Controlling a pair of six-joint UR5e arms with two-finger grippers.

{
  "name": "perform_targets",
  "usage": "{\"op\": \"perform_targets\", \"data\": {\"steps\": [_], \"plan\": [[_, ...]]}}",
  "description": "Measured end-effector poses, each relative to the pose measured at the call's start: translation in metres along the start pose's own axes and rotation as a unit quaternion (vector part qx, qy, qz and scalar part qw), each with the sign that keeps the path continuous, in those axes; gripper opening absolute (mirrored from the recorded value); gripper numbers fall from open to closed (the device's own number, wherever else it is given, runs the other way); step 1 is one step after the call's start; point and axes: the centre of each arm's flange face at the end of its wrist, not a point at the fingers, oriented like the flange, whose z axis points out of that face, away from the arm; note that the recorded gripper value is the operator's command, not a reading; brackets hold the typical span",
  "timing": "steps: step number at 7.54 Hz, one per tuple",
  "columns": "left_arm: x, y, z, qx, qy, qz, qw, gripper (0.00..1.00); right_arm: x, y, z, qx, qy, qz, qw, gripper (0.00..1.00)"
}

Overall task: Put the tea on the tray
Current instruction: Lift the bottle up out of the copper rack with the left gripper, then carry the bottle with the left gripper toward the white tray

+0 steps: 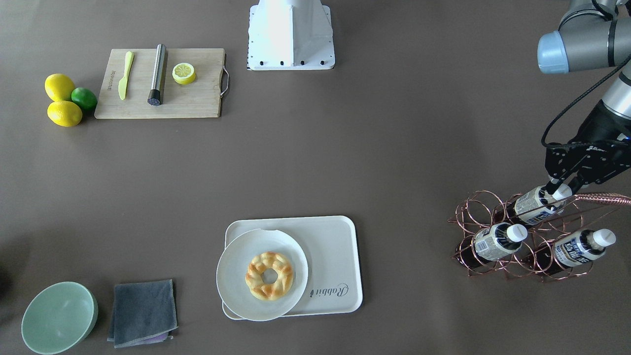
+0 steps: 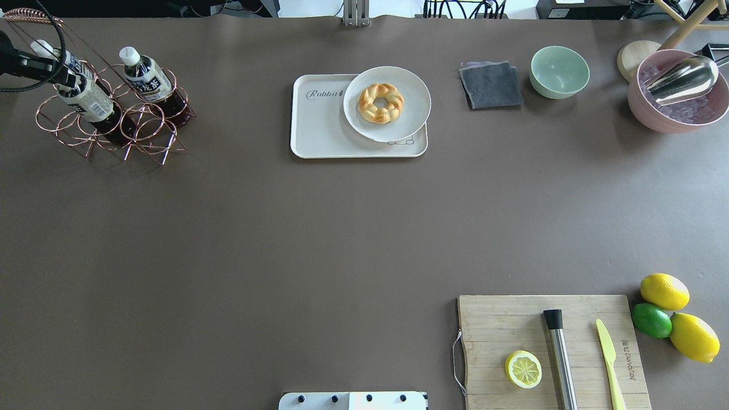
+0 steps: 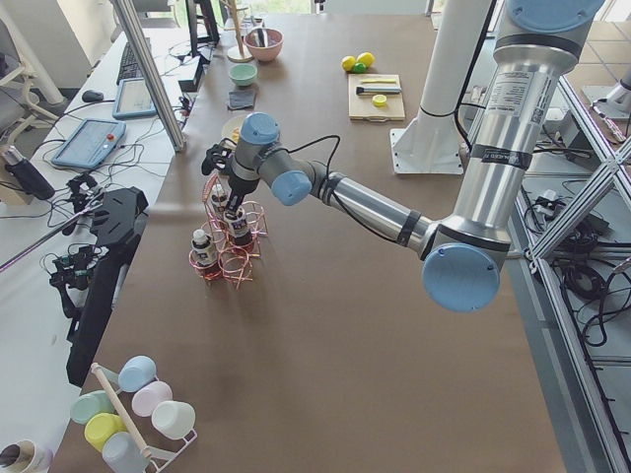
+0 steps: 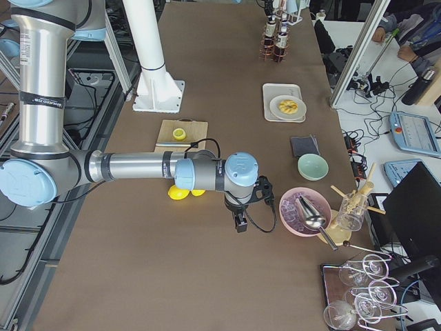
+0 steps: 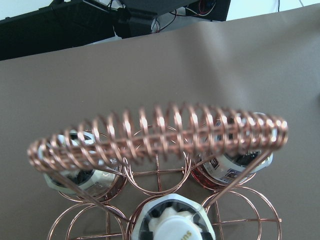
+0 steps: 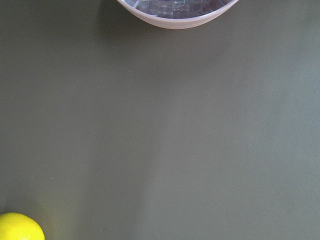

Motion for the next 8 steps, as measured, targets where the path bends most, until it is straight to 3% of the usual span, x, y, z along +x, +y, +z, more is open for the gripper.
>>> {"op": "perform_targets", "data": {"steps": [4, 8], "plan": [[0.017, -0.008, -0.077, 0.026, -0.005, -0.006, 0.9996, 0.0, -0.002, 0.0, -0.001, 0.001, 0.0, -0.001, 1.0, 1.0], [0.048, 0.002, -0.151, 0.018, 0.014, -0.025, 0.9994, 0.0, -0.002, 0.001, 0.0, 0.001, -0.003, -0.001, 1.0, 1.0]]}}
